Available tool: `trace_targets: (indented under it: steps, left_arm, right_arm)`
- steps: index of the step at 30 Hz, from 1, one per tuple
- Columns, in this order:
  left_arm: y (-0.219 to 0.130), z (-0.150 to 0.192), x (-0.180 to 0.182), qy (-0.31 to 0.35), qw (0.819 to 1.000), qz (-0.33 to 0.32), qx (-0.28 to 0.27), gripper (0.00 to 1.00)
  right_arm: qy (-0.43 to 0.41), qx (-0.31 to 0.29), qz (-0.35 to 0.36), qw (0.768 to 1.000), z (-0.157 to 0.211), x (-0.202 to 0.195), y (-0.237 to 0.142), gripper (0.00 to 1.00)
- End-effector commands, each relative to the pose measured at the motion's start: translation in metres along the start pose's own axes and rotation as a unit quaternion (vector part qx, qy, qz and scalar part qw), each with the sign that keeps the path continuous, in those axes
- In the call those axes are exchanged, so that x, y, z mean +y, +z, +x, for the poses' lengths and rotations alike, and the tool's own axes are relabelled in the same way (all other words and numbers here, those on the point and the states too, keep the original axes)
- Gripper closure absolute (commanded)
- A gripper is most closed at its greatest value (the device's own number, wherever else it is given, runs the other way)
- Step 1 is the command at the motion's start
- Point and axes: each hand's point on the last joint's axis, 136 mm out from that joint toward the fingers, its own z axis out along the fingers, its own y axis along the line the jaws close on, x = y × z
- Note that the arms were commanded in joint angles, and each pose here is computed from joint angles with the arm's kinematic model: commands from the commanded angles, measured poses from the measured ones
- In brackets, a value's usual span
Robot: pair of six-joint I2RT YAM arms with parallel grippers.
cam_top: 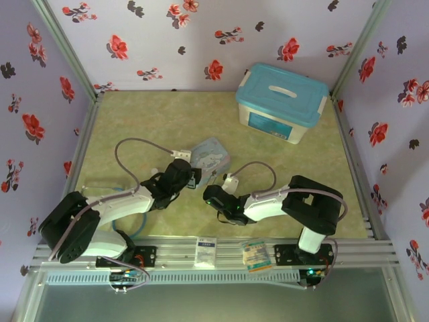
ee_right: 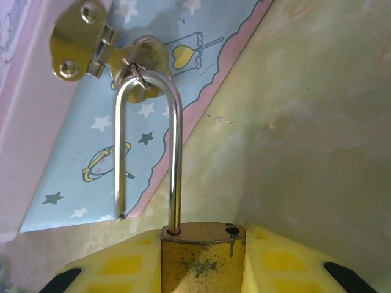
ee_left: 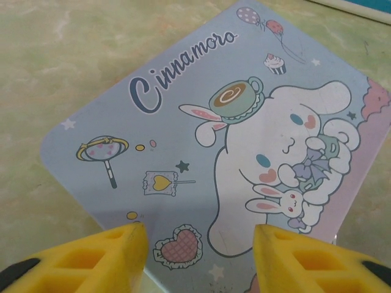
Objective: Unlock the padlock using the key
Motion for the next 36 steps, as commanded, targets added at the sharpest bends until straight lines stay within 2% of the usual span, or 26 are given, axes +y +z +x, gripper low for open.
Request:
trace_targets:
  steps: [1, 5, 7, 10, 12, 17, 22, 24, 27, 32, 36]
  left_arm:
    - [-0.008, 0.041, 0.037, -0.037, 0.995, -0.050, 0.072, 0.43]
    - [-0.029, -0.006, 0.024, -0.136, 0.991, -0.009, -0.008, 0.33]
    - [-0.035, -0.023, 0.026, -0.163, 0.986, -0.005, -0.030, 0.29]
    - [-0.027, -0.028, 0.040, -0.180, 0.983, -0.037, -0.023, 0.24]
    - [-0.013, -0.026, 0.043, -0.198, 0.980, -0.030, -0.018, 0.24]
    - [0.018, -0.002, 0.051, -0.200, 0.977, -0.065, 0.038, 0.22]
    - [0.031, 0.016, 0.064, -0.175, 0.978, -0.102, 0.055, 0.30]
    - [0.035, 0.020, 0.065, -0.165, 0.979, -0.104, 0.059, 0.41]
    - [0.041, 0.029, 0.067, -0.148, 0.980, -0.110, 0.073, 0.50]
    - [0.054, 0.050, 0.068, -0.121, 0.980, -0.118, 0.106, 0.54]
    - [0.057, 0.065, 0.069, -0.112, 0.980, -0.119, 0.116, 0.55]
  right_arm:
    - [0.000, -0.048, -0.007, 0.999, -0.022, 0.006, -0.007, 0.75]
    - [0.004, -0.041, -0.004, 0.999, -0.014, -0.001, -0.005, 0.77]
    - [0.002, -0.037, -0.003, 0.999, -0.009, -0.001, -0.004, 0.77]
    - [0.007, -0.035, -0.005, 0.999, -0.005, -0.003, -0.003, 0.78]
    - [0.016, -0.039, -0.003, 0.999, -0.005, -0.008, -0.003, 0.78]
    - [0.050, -0.038, -0.040, 0.997, -0.012, -0.009, 0.003, 0.78]
    - [0.045, -0.039, -0.063, 0.996, -0.014, -0.001, 0.004, 0.79]
    - [0.062, -0.045, -0.061, 0.995, -0.016, -0.005, 0.005, 0.79]
    - [0.098, -0.046, -0.079, 0.991, -0.024, -0.007, 0.014, 0.79]
    - [0.128, -0.069, -0.122, 0.982, -0.037, 0.005, 0.024, 0.81]
    - [0.120, -0.107, -0.102, 0.982, -0.050, 0.003, 0.022, 0.82]
